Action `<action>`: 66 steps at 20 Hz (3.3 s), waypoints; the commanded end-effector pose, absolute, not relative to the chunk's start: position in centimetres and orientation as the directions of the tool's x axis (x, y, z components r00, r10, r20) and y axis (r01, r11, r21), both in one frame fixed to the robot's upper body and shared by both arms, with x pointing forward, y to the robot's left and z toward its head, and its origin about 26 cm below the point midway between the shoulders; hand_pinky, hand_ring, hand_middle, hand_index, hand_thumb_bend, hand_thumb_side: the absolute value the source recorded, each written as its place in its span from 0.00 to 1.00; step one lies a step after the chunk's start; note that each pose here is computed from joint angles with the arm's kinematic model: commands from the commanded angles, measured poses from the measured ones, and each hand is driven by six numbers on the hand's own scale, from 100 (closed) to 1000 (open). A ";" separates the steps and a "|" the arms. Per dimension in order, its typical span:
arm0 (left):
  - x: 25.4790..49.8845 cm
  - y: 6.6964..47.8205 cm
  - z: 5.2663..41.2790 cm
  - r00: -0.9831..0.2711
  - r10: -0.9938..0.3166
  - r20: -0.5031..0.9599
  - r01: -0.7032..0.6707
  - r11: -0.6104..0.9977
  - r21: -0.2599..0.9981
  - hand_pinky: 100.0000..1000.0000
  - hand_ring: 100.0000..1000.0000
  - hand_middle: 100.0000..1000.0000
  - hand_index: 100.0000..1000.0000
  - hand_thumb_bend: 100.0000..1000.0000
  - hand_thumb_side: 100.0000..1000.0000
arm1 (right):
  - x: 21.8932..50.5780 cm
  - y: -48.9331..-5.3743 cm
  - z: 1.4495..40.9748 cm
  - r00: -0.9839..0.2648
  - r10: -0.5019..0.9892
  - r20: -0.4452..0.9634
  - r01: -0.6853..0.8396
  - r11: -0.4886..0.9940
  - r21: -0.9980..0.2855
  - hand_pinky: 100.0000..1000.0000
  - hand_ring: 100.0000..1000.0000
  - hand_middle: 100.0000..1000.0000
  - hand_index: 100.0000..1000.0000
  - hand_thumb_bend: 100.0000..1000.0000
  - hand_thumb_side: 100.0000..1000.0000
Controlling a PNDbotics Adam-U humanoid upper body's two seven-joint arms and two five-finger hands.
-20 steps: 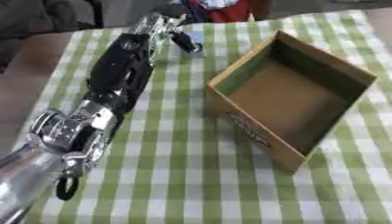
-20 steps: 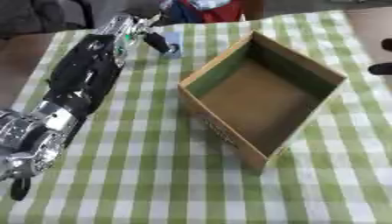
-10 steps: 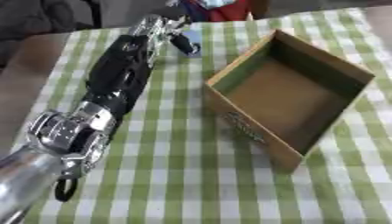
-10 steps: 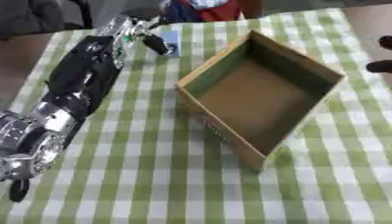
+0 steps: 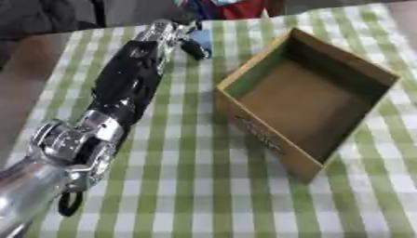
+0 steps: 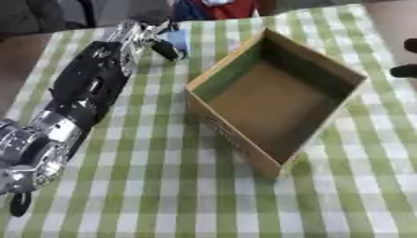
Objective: Pick up objects on the table and place them in the box.
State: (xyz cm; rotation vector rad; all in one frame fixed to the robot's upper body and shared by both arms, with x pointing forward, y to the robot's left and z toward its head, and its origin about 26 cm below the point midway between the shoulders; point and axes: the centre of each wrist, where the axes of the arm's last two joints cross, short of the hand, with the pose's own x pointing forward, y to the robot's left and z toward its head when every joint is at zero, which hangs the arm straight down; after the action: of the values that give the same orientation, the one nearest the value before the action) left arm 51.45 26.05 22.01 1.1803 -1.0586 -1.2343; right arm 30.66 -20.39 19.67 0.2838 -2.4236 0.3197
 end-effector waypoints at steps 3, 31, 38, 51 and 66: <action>51.4 26.8 22.8 0.097 -0.994 -0.050 0.082 -0.042 0.996 0.74 0.76 0.76 0.86 0.25 0.40 | 30.4 -20.3 20.6 -0.779 -0.123 0.615 -0.285 0.943 -0.172 0.58 0.75 0.71 0.70 0.00 0.35; 51.4 26.8 22.1 0.111 -0.993 -0.030 0.081 -0.021 0.997 0.69 0.62 0.62 0.77 0.20 0.42 | 30.4 -20.3 20.5 -0.775 -0.128 0.619 -0.292 0.941 -0.170 0.59 0.75 0.70 0.70 0.00 0.36; 51.1 26.4 24.3 0.067 -0.997 -0.032 -0.093 -0.039 0.995 0.61 0.44 0.40 0.57 0.12 0.37 | 30.4 -20.3 20.4 -0.773 -0.128 0.622 -0.292 0.941 -0.170 0.59 0.75 0.70 0.70 0.00 0.36; 45.8 17.3 32.2 -0.494 -0.828 -0.265 -0.358 -0.084 0.930 0.63 0.47 0.43 0.60 0.14 0.42 | 30.3 -20.4 20.0 -0.762 -0.128 0.635 -0.300 0.938 -0.171 0.59 0.75 0.70 0.71 0.00 0.36; 45.3 8.9 24.4 -0.707 -0.652 -0.275 -0.210 -0.177 0.962 0.65 0.54 0.51 0.67 0.15 0.44 | 30.3 -20.1 20.3 -0.762 -0.148 0.630 -0.324 0.930 -0.172 0.59 0.75 0.70 0.71 0.00 0.36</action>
State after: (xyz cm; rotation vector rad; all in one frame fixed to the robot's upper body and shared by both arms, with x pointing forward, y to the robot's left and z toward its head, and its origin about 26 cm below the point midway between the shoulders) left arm 45.35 9.35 23.77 0.9644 -1.7666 -1.9304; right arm 30.59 -20.23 19.48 0.3185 -2.4089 0.3471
